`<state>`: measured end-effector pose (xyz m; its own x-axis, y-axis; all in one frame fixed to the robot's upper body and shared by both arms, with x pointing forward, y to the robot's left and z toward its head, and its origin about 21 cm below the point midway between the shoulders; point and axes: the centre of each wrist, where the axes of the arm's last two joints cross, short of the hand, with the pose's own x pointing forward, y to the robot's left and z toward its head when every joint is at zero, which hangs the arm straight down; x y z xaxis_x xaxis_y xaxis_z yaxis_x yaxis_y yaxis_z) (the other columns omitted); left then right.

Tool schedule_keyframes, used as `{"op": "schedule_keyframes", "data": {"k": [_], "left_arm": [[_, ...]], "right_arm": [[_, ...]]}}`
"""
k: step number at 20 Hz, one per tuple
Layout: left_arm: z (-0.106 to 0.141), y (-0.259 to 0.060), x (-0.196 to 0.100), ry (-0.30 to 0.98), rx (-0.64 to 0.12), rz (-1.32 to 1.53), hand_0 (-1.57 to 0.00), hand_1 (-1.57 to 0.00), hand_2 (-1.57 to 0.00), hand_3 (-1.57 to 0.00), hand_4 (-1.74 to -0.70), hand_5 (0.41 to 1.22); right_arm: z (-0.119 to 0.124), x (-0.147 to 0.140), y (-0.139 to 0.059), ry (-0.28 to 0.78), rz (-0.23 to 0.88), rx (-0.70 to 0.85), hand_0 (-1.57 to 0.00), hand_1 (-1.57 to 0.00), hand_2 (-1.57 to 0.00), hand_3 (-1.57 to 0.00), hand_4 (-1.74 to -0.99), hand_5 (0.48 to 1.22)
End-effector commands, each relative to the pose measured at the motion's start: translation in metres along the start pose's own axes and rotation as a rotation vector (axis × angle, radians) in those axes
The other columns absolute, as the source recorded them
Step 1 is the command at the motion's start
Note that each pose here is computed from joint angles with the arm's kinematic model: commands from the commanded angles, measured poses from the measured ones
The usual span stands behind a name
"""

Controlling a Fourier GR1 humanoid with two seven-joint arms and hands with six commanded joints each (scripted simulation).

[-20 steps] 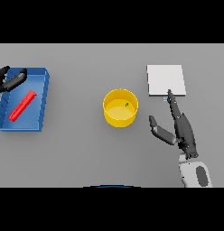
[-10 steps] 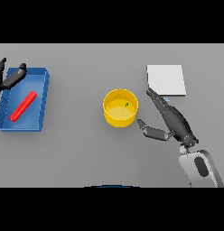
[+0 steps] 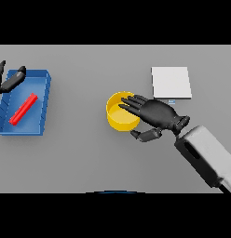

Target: Pick up the red beaker and tilt it to pour out 1 green nut into yellow bowl. Pick up the yellow bowl and place it on the metallic measuring scale.

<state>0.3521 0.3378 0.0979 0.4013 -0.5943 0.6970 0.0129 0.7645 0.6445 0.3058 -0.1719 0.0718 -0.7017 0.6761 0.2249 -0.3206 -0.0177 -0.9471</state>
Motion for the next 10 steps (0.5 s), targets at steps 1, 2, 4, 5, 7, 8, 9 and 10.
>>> {"op": "schedule_keyframes", "data": {"k": [1, 2, 4, 5, 7, 8, 9, 10], "left_arm": [[0.002, -0.003, 0.002, -0.008, -0.007, 0.004, 0.0, 0.0, 0.0, 0.0, -0.72, 0.682], [0.001, -0.004, 0.001, -0.01, -0.012, 0.011, 0.0, 0.0, 0.0, 0.0, -0.72, 0.684], [0.0, -0.001, 0.0, -0.003, -0.005, 0.015, 0.0, 0.0, 0.0, 0.0, -0.72, 0.688], [0.003, 0.001, 0.0, -0.006, -0.004, 0.01, 0.0, 0.0, 0.0, 0.0, -0.72, 0.687], [0.002, 0.004, 0.0, -0.014, -0.008, 0.018, 0.0, 0.0, 0.0, 0.0, -0.72, 0.687], [0.001, 0.003, -0.003, -0.006, -0.009, 0.027, 0.0, 0.0, 0.0, 0.0, -0.72, 0.686], [0.002, 0.0, -0.001, -0.016, -0.009, 0.028, 0.0, 0.0, 0.0, 0.0, -0.72, 0.688], [0.003, 0.0, -0.003, -0.017, -0.011, 0.035, 0.0, 0.0, 0.0, 0.0, -0.72, 0.687]], "right_arm": [[-0.007, 0.001, 0.0, -0.016, 0.025, 0.03, 0.0, 0.0, 0.0, 0.0, -1.211, 0.704], [-0.012, 0.002, 0.001, -0.04, 0.048, 0.063, 0.0, 0.0, 0.0, 0.0, -1.212, 0.705], [-0.02, 0.0, -0.001, -0.043, 0.088, 0.131, 0.0, 0.0, 0.0, 0.0, -1.219, 0.705], [-0.023, 0.0, 0.002, -0.035, 0.104, 0.163, 0.0, 0.0, 0.0, 0.0, -1.223, 0.705], [-0.033, -0.001, 0.002, -0.033, 0.148, 0.207, 0.0, 0.0, 0.0, 0.0, -1.224, 0.703], [-0.038, -0.001, 0.001, -0.03, 0.161, 0.226, 0.0, 0.0, 0.0, 0.0, -1.226, 0.702], [-0.042, -0.002, 0.003, -0.027, 0.175, 0.244, 0.0, 0.0, 0.0, 0.0, -1.231, 0.703], [-0.045, -0.002, 0.001, -0.026, 0.185, 0.264, 0.0, 0.0, 0.0, 0.0, -1.239, 0.705]]}}
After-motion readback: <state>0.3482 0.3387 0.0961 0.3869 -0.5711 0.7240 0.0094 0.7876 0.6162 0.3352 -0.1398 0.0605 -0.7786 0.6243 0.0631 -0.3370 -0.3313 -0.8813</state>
